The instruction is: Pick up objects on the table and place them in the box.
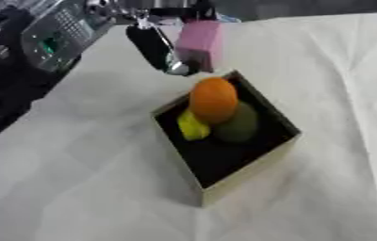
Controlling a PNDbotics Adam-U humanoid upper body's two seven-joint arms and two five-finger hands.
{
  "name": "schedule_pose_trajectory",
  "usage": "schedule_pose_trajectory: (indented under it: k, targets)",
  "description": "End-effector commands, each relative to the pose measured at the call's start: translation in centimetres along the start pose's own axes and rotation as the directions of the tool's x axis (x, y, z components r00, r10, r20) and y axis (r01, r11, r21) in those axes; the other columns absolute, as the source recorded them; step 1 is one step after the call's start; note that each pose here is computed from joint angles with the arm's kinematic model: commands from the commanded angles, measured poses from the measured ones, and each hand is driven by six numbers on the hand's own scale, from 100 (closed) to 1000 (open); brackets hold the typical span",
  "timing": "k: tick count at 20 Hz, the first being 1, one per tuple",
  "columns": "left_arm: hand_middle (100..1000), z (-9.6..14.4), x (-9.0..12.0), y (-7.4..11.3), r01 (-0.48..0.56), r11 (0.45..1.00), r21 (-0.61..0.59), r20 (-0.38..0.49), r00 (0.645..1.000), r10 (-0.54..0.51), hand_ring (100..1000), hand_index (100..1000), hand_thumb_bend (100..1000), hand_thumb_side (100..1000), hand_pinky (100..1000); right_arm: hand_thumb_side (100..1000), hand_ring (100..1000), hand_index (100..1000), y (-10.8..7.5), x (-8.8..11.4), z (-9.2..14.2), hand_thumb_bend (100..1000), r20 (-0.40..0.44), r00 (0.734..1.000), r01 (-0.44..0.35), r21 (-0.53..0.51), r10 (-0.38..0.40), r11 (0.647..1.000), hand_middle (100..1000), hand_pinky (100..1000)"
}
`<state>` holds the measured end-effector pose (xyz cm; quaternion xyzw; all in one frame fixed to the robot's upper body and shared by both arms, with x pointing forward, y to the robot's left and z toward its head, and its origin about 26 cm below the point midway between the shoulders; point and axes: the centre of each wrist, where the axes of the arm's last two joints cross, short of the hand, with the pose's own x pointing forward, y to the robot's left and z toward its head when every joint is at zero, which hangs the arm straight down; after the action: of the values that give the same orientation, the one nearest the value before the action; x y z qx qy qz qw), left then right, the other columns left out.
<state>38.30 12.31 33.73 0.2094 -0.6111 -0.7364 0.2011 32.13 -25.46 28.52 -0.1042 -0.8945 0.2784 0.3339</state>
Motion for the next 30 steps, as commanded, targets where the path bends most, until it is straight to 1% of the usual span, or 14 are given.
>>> schedule_pose_trajectory:
  k: [1,5,10,12,14,16,17,19,20,22,24,27,29,30]
  targets:
    - [590,-0.2,1.3,-0.1,0.012,1.000,0.000,0.028,1.000,-0.012,651,725,307,244,743,596,949,711,-0.2,1.0,-0.4,100,0.042,0.999,-0.006,-0.002,0.006,1.000,642,920]
    - [597,-1.3,1.8,-1.7,-0.001,0.999,-0.037,0.066,0.998,0.003,657,730,325,259,745,598,949,710,-0.1,1.1,-0.4,100,0.043,0.999,0.003,-0.001,-0.003,1.000,642,920]
    - [613,-2.3,2.2,-3.0,0.010,0.997,-0.071,0.108,0.994,-0.003,673,742,357,280,753,600,950,709,0.0,1.2,-0.5,100,0.046,0.999,0.009,-0.003,-0.009,1.000,641,921]
    - [631,-2.7,2.3,-3.6,0.022,0.995,-0.093,0.125,0.992,-0.010,689,755,380,302,761,602,950,709,0.1,1.2,-0.5,100,0.046,0.999,0.011,-0.003,-0.011,1.000,641,921]
    - [669,-3.1,2.3,-4.3,0.034,0.992,-0.124,0.141,0.990,-0.017,715,780,416,354,775,601,950,708,0.1,1.2,-0.5,100,0.047,0.999,0.013,-0.004,-0.013,1.000,641,921]
    - [722,-3.4,2.2,-4.8,0.042,0.987,-0.156,0.153,0.988,-0.018,750,819,476,428,794,599,949,708,0.1,1.2,-0.5,100,0.048,0.999,0.013,-0.005,-0.012,1.000,641,921]
    - [760,-3.4,2.1,-4.9,0.046,0.984,-0.169,0.154,0.988,-0.019,778,852,541,504,808,600,949,708,0.1,1.2,-0.5,100,0.048,0.999,0.013,-0.006,-0.012,1.000,640,921]
    - [801,-3.4,1.9,-4.9,0.052,0.982,-0.181,0.153,0.988,-0.025,810,888,606,580,830,602,949,707,0.1,1.2,-0.5,100,0.047,0.999,0.013,-0.007,-0.013,1.000,640,921]
    - [815,-3.3,1.8,-4.8,0.055,0.982,-0.183,0.151,0.988,-0.027,820,903,620,630,839,600,949,707,0.1,1.2,-0.5,100,0.047,0.999,0.013,-0.008,-0.013,1.000,640,921]
    - [826,-2.8,1.5,-4.4,0.061,0.983,-0.173,0.139,0.990,-0.037,827,912,619,665,848,599,949,706,0.1,1.2,-0.4,100,0.047,0.999,0.013,-0.010,-0.013,1.000,640,921]
    - [816,-2.4,1.3,-4.0,0.069,0.985,-0.156,0.130,0.990,-0.048,819,904,605,662,842,598,949,706,0.1,1.2,-0.4,100,0.046,0.999,0.013,-0.012,-0.013,1.000,640,921]
    - [778,-1.5,1.1,-3.1,0.062,0.993,-0.103,0.115,0.992,-0.051,788,870,574,629,820,594,949,706,0.1,1.2,-0.4,100,0.046,0.999,0.012,-0.014,-0.011,1.000,641,921]
    - [770,-0.7,0.8,-2.3,0.059,0.997,-0.057,0.095,0.994,-0.053,783,862,556,614,817,591,948,706,0.1,1.2,-0.4,100,0.046,0.999,0.009,-0.016,-0.009,1.000,641,920]
    - [768,-0.1,0.5,-1.5,0.064,0.998,-0.021,0.072,0.995,-0.062,782,859,552,606,818,588,948,706,0.1,1.3,-0.3,100,0.046,0.999,0.007,-0.018,-0.007,1.000,641,920]
